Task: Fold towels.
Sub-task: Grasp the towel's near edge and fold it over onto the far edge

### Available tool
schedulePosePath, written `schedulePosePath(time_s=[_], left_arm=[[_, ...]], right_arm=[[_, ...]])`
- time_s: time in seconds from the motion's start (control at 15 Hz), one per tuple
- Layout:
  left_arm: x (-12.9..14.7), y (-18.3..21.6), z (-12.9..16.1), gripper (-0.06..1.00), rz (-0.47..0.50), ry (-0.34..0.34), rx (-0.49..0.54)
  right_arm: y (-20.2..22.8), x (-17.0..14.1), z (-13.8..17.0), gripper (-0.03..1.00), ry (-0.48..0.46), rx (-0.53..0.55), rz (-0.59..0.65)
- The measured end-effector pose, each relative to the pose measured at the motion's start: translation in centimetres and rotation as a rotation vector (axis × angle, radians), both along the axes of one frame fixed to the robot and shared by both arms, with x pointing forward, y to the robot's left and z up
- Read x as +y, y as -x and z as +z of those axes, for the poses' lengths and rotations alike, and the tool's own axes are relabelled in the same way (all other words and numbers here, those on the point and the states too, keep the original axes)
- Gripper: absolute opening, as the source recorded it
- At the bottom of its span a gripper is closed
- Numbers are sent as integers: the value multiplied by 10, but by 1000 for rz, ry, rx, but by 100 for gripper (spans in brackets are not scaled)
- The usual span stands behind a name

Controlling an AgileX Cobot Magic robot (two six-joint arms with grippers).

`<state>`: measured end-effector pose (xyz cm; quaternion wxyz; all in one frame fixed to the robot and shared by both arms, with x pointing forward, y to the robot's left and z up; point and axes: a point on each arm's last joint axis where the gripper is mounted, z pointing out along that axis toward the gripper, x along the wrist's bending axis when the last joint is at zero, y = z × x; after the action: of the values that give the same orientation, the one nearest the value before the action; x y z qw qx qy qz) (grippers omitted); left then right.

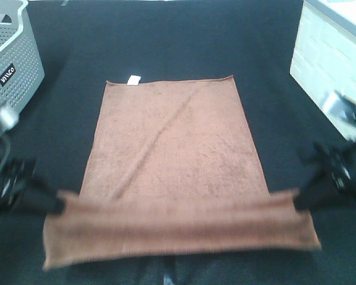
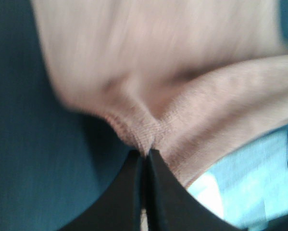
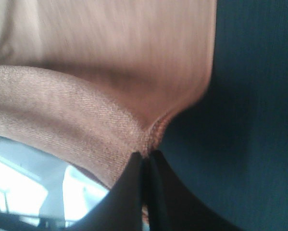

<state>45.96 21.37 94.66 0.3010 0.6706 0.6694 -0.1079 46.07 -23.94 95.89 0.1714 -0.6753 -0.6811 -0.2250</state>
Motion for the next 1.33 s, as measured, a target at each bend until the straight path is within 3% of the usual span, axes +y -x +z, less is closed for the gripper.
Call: schedulePosePath(time_s=[0.2,0.4,0.73,1.0,1.13,1.33], left_arm=[[-5,-32,11,0,18,7,-42],[-12,-90,16,0,37,-30,-62],[-25,-192,34,0,101,-64,-183],[-23,-253,24,0,155,-53,-271],[-21,-262,19,0,163,-58,-286],[-16,-290,-1,0,215,-95,-390]], right_arm=[[-38,2,8,0,-6,-42,5],[-99,7,22,0,-26,-110,28],[-204,15,32,0,-67,-217,60],[-267,15,17,0,-33,-291,49],[-279,16,17,0,-32,-324,48],[-311,17,-2,0,-31,-392,49]])
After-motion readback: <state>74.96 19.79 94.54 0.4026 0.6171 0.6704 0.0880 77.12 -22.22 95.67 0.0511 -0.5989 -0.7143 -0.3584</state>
